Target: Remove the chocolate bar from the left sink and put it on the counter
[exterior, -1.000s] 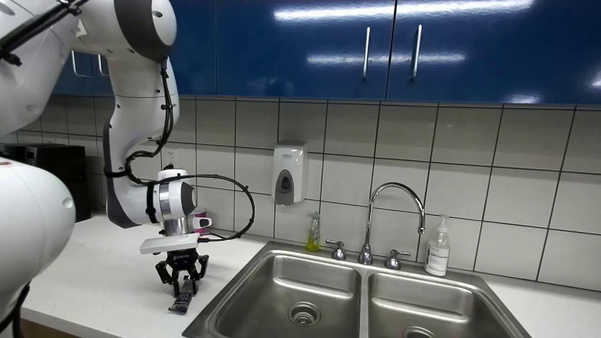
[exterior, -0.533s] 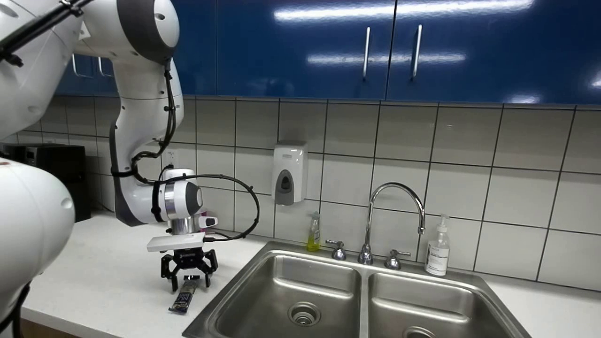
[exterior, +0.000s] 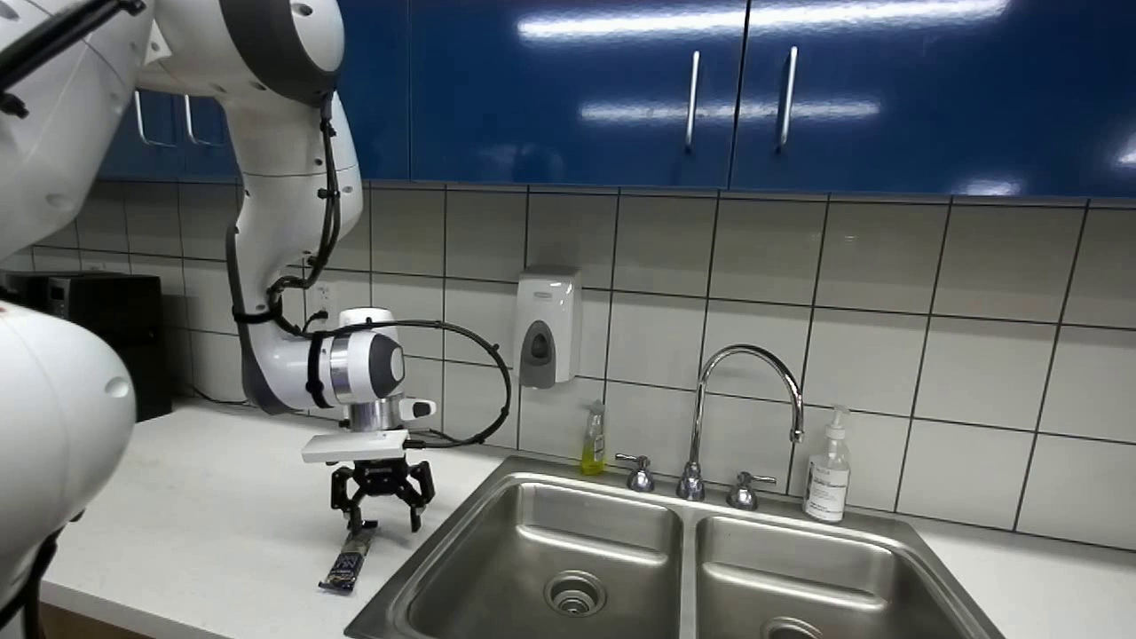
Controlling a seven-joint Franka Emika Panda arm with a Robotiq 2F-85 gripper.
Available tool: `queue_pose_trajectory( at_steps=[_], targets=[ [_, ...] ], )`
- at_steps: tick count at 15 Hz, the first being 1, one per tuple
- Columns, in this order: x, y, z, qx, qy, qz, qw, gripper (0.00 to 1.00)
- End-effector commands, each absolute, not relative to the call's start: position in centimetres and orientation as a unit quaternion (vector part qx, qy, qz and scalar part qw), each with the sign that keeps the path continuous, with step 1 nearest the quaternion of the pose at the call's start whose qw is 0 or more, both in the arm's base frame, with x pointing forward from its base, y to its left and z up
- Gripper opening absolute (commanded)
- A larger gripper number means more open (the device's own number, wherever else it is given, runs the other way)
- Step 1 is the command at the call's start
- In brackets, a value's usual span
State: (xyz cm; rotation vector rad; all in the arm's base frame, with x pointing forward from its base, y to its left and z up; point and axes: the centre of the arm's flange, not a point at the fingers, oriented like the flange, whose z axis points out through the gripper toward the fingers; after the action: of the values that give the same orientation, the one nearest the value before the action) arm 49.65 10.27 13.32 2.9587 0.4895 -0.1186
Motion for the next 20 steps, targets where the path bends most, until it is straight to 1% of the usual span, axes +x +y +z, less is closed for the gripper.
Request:
queue_pose_trajectory(
  at_steps=[1,8,20],
  targets=[
    [49.6,8.1,15.4,0.987,0.143,-0.033,0.068,1.0],
    [49.7,3.9,16.6,0.994,0.08,-0.027,0.071,1.0],
    [48.0,-4.2,17.5,0.995,-0.042,-0.032,0.086,1.0]
  ],
)
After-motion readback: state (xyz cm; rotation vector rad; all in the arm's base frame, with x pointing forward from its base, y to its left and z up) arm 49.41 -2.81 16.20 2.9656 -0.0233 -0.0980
